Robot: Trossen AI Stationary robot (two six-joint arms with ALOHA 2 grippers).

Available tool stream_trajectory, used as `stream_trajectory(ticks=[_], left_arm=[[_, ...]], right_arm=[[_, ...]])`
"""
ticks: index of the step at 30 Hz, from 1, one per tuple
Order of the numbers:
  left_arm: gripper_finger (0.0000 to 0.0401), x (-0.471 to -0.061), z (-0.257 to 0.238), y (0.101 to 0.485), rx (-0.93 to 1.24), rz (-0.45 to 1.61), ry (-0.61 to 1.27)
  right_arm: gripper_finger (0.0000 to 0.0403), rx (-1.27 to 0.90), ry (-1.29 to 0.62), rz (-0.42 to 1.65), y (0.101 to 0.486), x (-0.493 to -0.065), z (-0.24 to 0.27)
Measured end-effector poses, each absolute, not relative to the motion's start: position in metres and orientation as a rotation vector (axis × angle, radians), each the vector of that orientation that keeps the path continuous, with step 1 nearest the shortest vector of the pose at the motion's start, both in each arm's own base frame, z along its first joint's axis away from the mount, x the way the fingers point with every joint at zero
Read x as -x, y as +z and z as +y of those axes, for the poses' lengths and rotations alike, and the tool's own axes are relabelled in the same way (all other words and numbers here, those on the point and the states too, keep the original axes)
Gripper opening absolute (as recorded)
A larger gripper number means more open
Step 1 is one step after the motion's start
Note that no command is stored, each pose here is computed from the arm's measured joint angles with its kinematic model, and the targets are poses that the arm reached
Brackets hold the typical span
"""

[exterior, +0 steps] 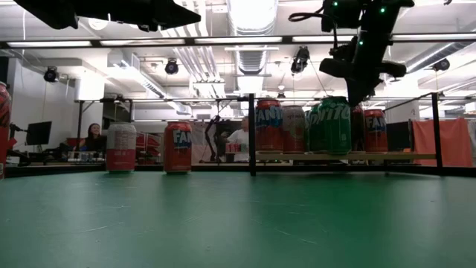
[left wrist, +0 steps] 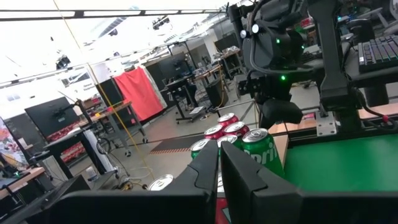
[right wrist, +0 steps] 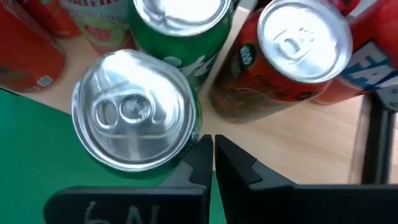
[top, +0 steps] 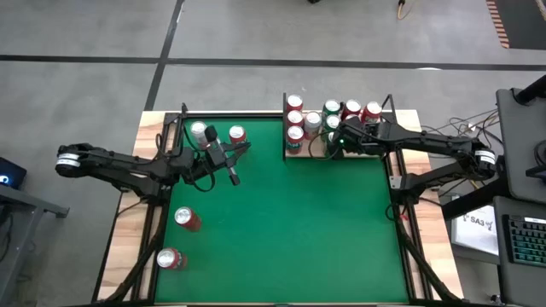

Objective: Place canned beverage on shelf
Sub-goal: Put the green soda can on the shelf aligned with the other green soda cans

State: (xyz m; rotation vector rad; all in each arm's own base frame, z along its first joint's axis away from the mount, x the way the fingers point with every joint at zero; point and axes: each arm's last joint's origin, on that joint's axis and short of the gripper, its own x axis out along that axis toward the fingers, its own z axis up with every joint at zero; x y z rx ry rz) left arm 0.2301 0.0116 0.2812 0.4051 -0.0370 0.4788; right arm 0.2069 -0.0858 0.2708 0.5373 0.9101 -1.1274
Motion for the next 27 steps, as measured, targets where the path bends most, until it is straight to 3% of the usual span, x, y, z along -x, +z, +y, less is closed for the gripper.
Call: stream_trajectory(ticks=[11,17,27], left_arm=[[0.0001,-0.230,0.012,0.282,-0.403,-0.039,0.479],[0.0001,-0.230,0.012,0.282,-0.406,-0.046,0.481],[0.0001,-0.230,0.011,0.285,-0.398,-0.053,0.481]], right_arm=[[0.0009,-0.521,-1.075,1.038,0.297,-0.198,-0.072],[0.0009,-0.474,-0.971,1.111,0.283,-0.202,-0.062],[0.0009,-0.454,-0.854,1.051,0.265,-0.215,-0.056]])
